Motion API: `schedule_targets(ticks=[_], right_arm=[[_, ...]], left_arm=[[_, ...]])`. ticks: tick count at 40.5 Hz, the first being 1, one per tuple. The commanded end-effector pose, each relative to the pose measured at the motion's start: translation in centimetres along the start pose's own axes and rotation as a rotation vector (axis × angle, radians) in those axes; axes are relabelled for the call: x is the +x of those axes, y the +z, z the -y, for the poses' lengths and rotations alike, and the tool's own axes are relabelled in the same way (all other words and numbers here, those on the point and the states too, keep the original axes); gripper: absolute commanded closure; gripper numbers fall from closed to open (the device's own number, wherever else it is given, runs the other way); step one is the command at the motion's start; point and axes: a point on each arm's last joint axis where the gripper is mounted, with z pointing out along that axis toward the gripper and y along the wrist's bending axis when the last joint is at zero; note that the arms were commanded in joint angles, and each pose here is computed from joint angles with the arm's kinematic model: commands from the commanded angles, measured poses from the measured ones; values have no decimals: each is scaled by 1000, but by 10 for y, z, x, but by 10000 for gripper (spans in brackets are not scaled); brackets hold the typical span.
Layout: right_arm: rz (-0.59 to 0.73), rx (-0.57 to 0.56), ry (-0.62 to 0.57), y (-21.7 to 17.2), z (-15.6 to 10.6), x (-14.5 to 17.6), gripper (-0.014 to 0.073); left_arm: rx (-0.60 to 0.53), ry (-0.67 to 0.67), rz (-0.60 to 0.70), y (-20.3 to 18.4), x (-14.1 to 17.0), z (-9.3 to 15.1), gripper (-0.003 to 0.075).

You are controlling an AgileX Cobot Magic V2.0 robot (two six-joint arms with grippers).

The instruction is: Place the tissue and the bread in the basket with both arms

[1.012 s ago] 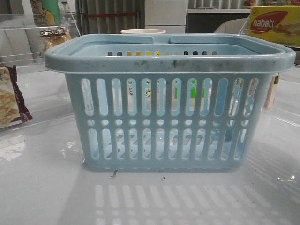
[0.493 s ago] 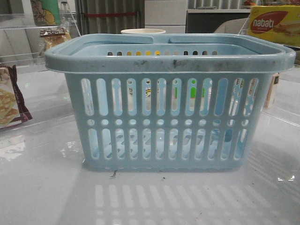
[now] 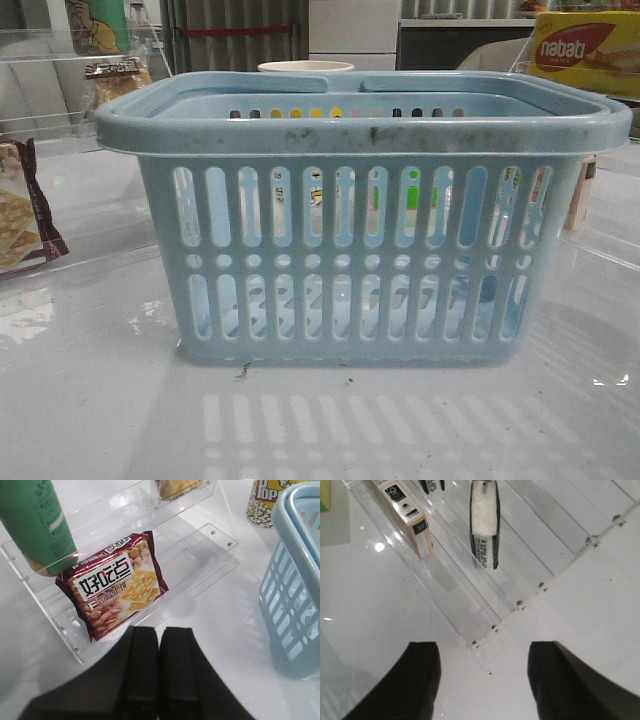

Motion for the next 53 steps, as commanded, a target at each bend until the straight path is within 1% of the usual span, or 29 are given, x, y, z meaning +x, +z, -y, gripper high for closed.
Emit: schedule_targets(ticks=[1, 5, 11, 16, 22, 24, 28, 30, 31, 34, 38, 41, 47, 53], right_arm=[[77, 6, 2, 1, 3, -29, 95], [59, -1, 11, 21, 3, -40, 95], [65, -4, 15, 45, 3, -59, 95], [65, -4, 16, 67, 3, -67, 95], [71, -4, 16, 83, 4, -72, 104], [69, -4, 16, 87, 4, -72, 130], [74, -4, 16, 87, 4, -73, 270], [80, -3, 16, 85, 4, -75, 326], [85, -3, 16, 83, 4, -75, 356], [96, -3, 16, 75, 4, -77, 405], [111, -8, 18, 57, 3, -80, 412], [138, -27, 17, 34, -4, -83, 412], [216, -90, -41, -20, -34, -87, 412], [274, -210, -132, -67, -81, -80, 412]], left_arm=[[-1, -11, 107, -7, -16, 0, 629], [-1, -11, 107, -7, -16, 0, 629], [-1, -11, 107, -7, -16, 0, 629], [-1, -11, 107, -7, -16, 0, 629], [-1, -11, 107, -7, -16, 0, 629], [-1, -11, 107, -7, -16, 0, 629], [-1, -11, 107, -7, -16, 0, 629], [-1, -11, 107, -7, -16, 0, 629], [-1, -11, 107, -7, -16, 0, 629], [-1, -11, 107, -7, -16, 0, 629], [-1, -11, 107, -7, -16, 0, 629], [-1, -11, 107, -7, -16, 0, 629], [-1, -11, 107, -7, -16, 0, 629], [-1, -11, 107, -7, -16, 0, 629]])
